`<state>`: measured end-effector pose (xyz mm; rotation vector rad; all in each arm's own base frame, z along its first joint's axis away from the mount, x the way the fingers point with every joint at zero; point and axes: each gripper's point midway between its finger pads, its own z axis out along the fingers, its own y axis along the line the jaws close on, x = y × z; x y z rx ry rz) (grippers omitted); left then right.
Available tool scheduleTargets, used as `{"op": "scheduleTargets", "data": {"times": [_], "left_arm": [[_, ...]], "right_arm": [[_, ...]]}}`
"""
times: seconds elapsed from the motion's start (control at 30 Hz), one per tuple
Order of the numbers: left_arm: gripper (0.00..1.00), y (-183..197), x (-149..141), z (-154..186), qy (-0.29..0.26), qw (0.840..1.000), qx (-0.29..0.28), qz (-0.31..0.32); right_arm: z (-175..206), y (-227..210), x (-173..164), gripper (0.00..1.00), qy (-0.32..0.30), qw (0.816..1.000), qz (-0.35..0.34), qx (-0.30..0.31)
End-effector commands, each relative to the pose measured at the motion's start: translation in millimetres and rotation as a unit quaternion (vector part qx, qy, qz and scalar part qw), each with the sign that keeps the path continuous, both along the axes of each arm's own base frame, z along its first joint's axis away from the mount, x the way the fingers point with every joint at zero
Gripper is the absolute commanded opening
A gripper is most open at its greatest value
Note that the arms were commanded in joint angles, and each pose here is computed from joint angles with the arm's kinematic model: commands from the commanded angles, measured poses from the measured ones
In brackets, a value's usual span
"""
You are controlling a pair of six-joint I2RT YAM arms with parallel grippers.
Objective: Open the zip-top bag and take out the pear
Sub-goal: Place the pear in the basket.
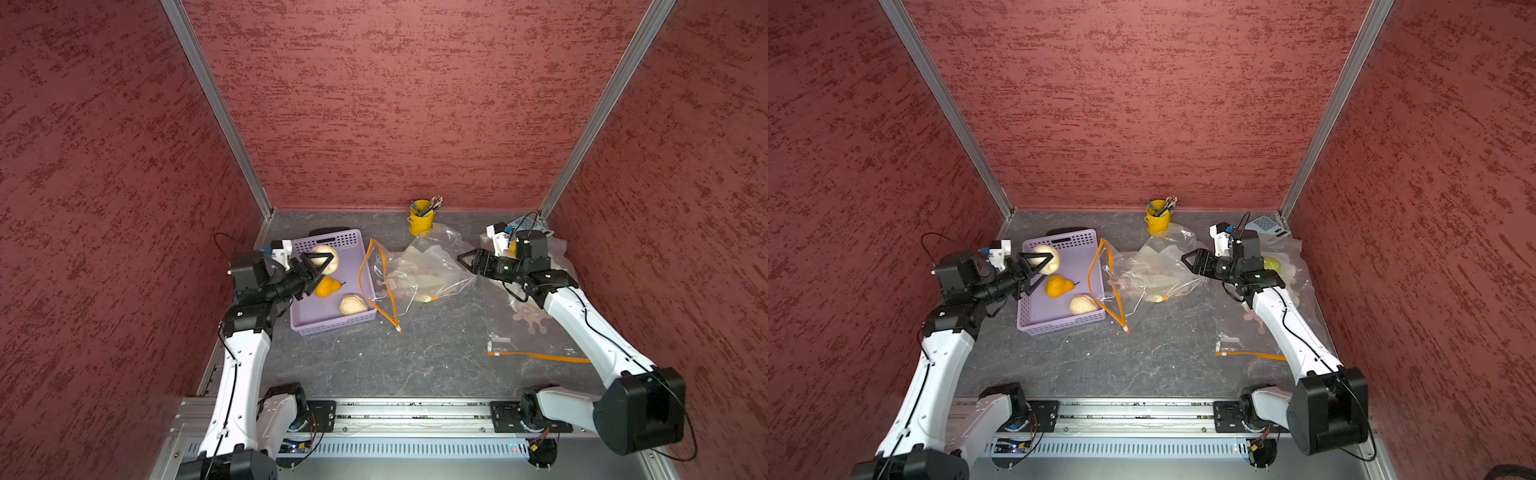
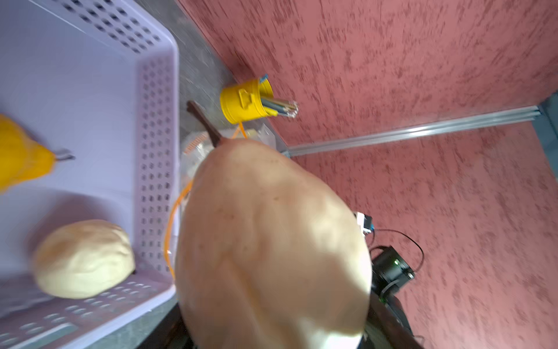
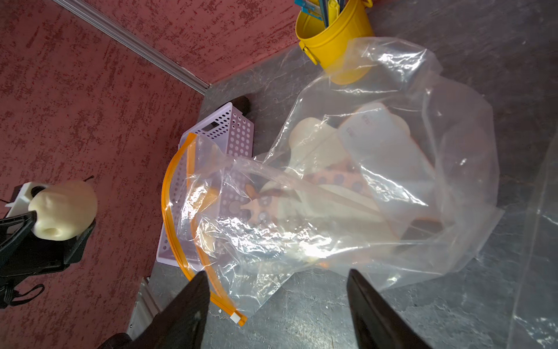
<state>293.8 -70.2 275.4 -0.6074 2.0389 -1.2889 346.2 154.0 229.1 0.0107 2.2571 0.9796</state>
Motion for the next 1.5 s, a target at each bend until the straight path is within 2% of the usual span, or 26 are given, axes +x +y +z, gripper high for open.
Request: {"op": "scheduleTargets", "data": {"times": [0.0,0.13,0.2,0.3,0.33,0.4,0.47,0.6,0.67,0.73,0.8,0.93,1.07,1.2,1.3,1.4,1.47], "left_arm": [[0.59,15.4,20.1,-39.9,0.052,0.997,0.055,0.014],[0.65,34.5,70.1,-74.6,0.078,0.993,0.078,0.034],[0.76,41.8,88.7,-87.2,0.088,0.992,0.087,0.038],[0.94,46.4,102.2,-114.6,0.134,0.986,0.093,0.031],[0.99,46.3,103.4,-117.4,0.137,0.986,0.092,0.035],[1.0,38.9,102.6,-110.2,0.127,0.986,0.102,0.036],[1.0,23.6,99.6,-83.6,0.094,0.986,0.139,0.026],[1.0,-7.9,77.0,-22.3,0.026,0.982,0.188,0.016],[1.0,-42.2,52.1,7.2,-0.02,0.979,0.204,-0.014],[1.0,-82.5,26.6,16.2,-0.045,0.976,0.204,-0.058],[1.0,-126.9,0.3,6.2,-0.048,0.975,0.182,-0.117],[1.0,-215.3,-41.5,-37.7,-0.024,0.964,0.136,-0.228],[1.0,-274.8,-51.4,-66.6,-0.01,0.953,0.105,-0.285],[0.97,-338.1,-73.1,-100.3,0.035,0.929,0.089,-0.359],[0.96,-367.0,-86.9,-137.3,0.092,0.916,0.084,-0.382],[0.96,-380.9,-82.2,-162.7,0.115,0.916,0.095,-0.372],[0.96,-390.6,-74.7,-167.2,0.112,0.921,0.084,-0.364]], "right_arm": [[-10.1,1.2,-0.5,0.72,0.011,0.999,-0.01,-0.033],[-10.1,-20.8,4.4,0.81,0.028,0.995,-0.064,-0.074],[-16.0,-43.0,7.9,0.83,0.058,0.988,-0.101,-0.105],[-25.9,-87.5,8.0,0.85,0.093,0.973,-0.168,-0.124],[-28.5,-101.6,5.8,0.88,0.098,0.968,-0.189,-0.129],[-32.9,-118.2,-1.1,0.89,0.11,0.963,-0.212,-0.122],[-37.6,-128.1,-10.6,0.9,0.123,0.958,-0.227,-0.121],[-39.6,-136.5,-40.5,0.91,0.14,0.949,-0.247,-0.137],[-39.8,-134.0,-61.0,0.91,0.143,0.948,-0.261,-0.115],[-38.3,-128.2,-78.1,0.91,0.142,0.95,-0.262,-0.094],[-37.1,-127.3,-96.4,0.92,0.143,0.948,-0.27,-0.09],[-26.4,-118.9,-123.2,0.92,0.13,0.953,-0.265,-0.071],[-14.5,-122.0,-139.9,0.92,0.116,0.952,-0.271,-0.082],[-15.8,-124.4,-142.2,0.93,0.126,0.951,-0.263,-0.104],[-9.5,-129.6,-141.4,0.93,0.118,0.949,-0.264,-0.126],[-4.7,-129.2,-140.1,0.93,0.113,0.951,-0.258,-0.131],[-2.4,-129.5,-140.9,0.92,0.109,0.951,-0.258,-0.131]]}}
